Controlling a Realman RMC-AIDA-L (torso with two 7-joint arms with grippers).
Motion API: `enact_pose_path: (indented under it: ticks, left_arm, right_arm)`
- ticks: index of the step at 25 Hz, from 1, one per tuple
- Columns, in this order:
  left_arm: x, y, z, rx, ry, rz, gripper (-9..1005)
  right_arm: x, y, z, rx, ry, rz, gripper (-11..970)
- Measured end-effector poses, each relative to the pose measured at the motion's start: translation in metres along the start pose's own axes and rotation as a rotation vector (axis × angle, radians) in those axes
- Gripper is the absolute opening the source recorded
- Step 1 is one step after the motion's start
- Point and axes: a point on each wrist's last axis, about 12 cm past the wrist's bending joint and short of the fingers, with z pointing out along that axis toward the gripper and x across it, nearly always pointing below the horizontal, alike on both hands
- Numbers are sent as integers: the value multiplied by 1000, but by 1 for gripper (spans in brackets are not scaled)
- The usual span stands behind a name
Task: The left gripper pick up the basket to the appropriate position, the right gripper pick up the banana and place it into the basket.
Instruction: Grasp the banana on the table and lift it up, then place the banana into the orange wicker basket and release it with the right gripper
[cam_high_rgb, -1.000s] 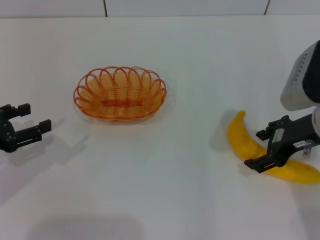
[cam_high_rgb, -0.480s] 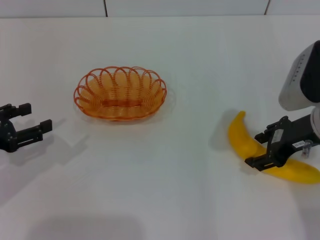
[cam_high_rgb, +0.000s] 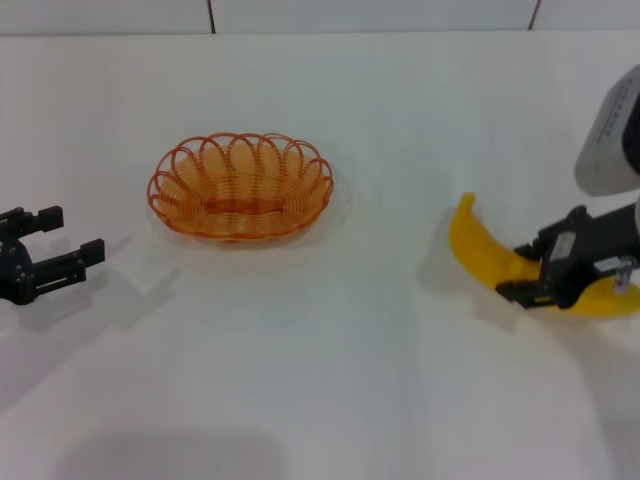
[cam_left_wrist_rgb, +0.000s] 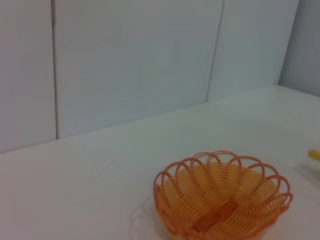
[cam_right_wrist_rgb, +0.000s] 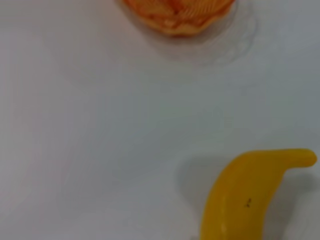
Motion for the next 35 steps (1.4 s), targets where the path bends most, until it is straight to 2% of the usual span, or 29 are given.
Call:
enact_pose_path:
  ticks: [1,3,6,12,14,19,22,25,28,35]
  left_arm:
    - [0,0,0,-1,0,0,773]
    - [0,0,0,-2,-1,0,774]
    - [0,0,-1,-2,-1,0,773]
    - [0,0,0,0,7,4,772]
    - [-1,1,1,3,6,8,772]
    - [-4,1,4,10,6,15,774]
    - [-5,1,8,18,5,17,773]
    - [-7,2,10,22,9,22,772]
    - [-9,3,13,23,12,27,773]
    - [-8,2,16,31,12,24,774]
  right_arm:
    - [-5,1,-5,15,-23,-14,487]
    - [-8,1,-8,21,-41,-26,490]
    - [-27,4,-16,30,-113,-89,495]
    - [-85,10,-20,85,-284,-247,505]
    - [-106,12,-14,104,-327,-294,508]
    - [-157,28,20,101,-370,-415,516]
    - [-175,38,43,80,-365,-460,521]
    - [-186,42,61,55,-346,-480,526]
    - [-188,44,74,49,-319,-491,531]
    - [-186,47,85,39,-292,-499,543]
